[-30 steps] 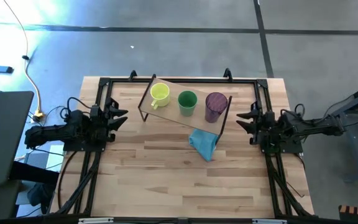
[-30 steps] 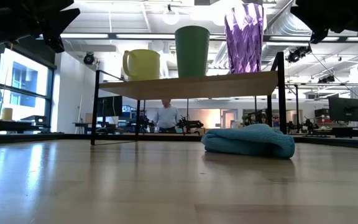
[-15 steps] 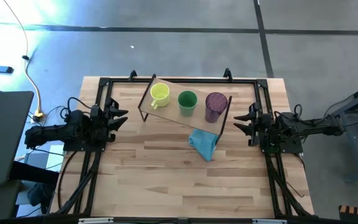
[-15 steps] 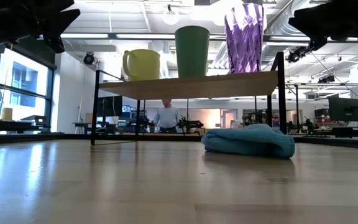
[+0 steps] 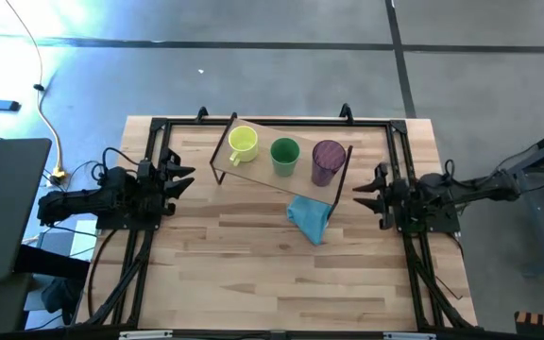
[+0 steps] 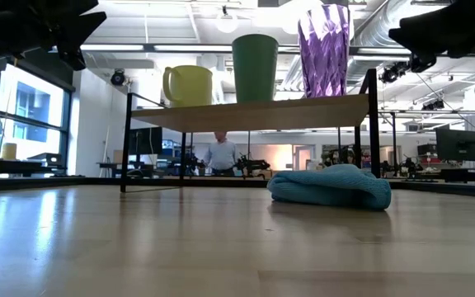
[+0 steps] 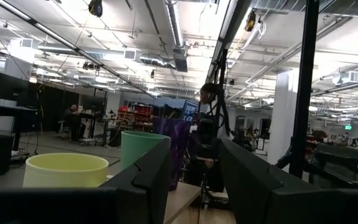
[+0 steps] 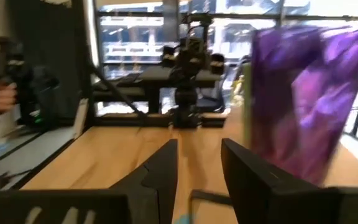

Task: Stack small to large cups/mugs on shelf
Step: Return to Home Position

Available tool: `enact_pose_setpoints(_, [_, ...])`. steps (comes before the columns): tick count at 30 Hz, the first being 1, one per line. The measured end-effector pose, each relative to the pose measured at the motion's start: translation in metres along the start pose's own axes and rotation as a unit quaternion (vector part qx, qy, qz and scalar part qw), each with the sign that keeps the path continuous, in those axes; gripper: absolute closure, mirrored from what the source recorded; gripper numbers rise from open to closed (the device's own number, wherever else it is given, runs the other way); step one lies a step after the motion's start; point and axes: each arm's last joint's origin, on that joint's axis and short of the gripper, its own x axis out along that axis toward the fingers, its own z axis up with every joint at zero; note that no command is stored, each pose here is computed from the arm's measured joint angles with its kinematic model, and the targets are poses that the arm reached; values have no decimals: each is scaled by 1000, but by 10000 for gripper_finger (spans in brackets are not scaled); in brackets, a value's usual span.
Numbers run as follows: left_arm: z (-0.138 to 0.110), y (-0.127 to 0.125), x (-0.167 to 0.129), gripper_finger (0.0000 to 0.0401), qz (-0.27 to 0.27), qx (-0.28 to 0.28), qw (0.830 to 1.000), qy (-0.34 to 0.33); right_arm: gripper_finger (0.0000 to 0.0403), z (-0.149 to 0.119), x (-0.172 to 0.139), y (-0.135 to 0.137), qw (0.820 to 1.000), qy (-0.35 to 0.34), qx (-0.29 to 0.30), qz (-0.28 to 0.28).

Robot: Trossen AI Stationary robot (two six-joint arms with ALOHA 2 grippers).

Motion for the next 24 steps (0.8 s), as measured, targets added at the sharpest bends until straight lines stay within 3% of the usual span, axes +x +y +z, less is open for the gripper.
enact_pose_setpoints(5, [0, 0, 0, 274, 1, 0, 1000, -2, 288, 0, -1, 5, 1000, 3, -2, 5])
enact_pose_setpoints(10, [1, 0, 0, 274, 1, 0, 1000, -4, 288, 14, -5, 5, 997, -68, -47, -1])
enact_pose_setpoints(15, [1, 0, 0, 274, 0, -2, 1000, -5, 288, 21, -17, -2, 991, -107, -62, -45])
enact_pose_setpoints(24, [1, 0, 0, 274, -3, -4, 1000, -6, 288, 12, -16, 0, 996, -69, -50, 3])
